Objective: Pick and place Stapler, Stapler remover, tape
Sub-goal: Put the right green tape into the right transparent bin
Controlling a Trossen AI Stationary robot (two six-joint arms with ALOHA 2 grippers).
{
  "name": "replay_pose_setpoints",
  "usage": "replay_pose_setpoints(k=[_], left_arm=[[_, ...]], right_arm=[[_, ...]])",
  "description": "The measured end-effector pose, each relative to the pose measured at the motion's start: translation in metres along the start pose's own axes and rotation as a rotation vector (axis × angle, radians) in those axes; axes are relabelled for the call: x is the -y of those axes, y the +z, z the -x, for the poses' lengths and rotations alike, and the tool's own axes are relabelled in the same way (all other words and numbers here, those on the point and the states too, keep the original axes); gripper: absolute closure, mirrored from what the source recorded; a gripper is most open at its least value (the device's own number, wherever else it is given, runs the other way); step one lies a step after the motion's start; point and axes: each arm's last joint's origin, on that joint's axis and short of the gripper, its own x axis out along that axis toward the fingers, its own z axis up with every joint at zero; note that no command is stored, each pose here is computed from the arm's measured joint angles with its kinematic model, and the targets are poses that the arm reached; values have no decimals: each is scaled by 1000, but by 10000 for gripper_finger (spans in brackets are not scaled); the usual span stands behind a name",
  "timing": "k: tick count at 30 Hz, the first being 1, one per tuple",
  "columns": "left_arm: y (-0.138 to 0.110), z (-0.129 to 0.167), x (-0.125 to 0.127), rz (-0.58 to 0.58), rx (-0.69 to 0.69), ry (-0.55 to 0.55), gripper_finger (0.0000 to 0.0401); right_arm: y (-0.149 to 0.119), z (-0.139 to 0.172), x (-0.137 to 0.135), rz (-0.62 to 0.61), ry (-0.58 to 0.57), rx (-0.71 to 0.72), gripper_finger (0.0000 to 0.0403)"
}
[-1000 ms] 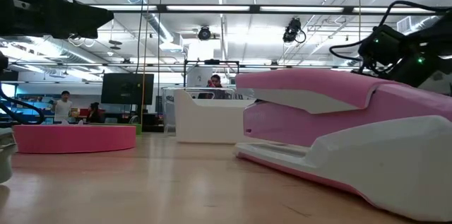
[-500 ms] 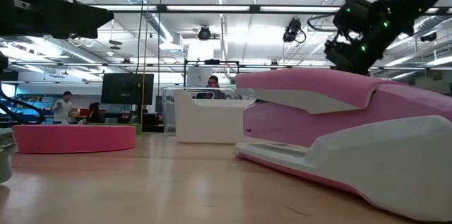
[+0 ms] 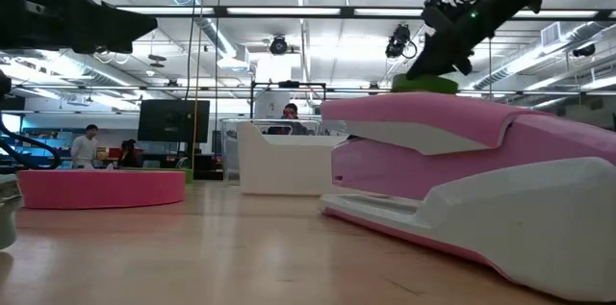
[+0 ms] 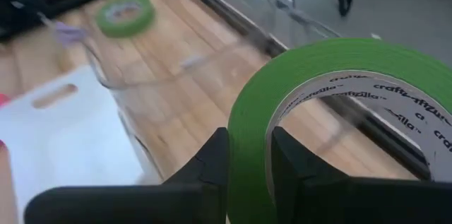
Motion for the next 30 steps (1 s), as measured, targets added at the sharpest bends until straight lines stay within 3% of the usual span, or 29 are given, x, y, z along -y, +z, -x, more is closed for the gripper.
replay_pose_setpoints(k=[4, 14, 19, 30], left_arm=[[0, 0, 0, 0, -1, 2, 312], [0, 0, 0, 0, 0, 3, 312], [0, 0, 0, 0, -1, 3, 312], [-1, 0, 0, -1, -7, 0, 312]], right_arm=[[8, -14, -8, 15, 28, 29, 343], [35, -88, -17, 77, 17, -73, 343], [35, -118, -18, 124, 26, -125, 343], [28, -129, -14, 103, 29, -167, 343]])
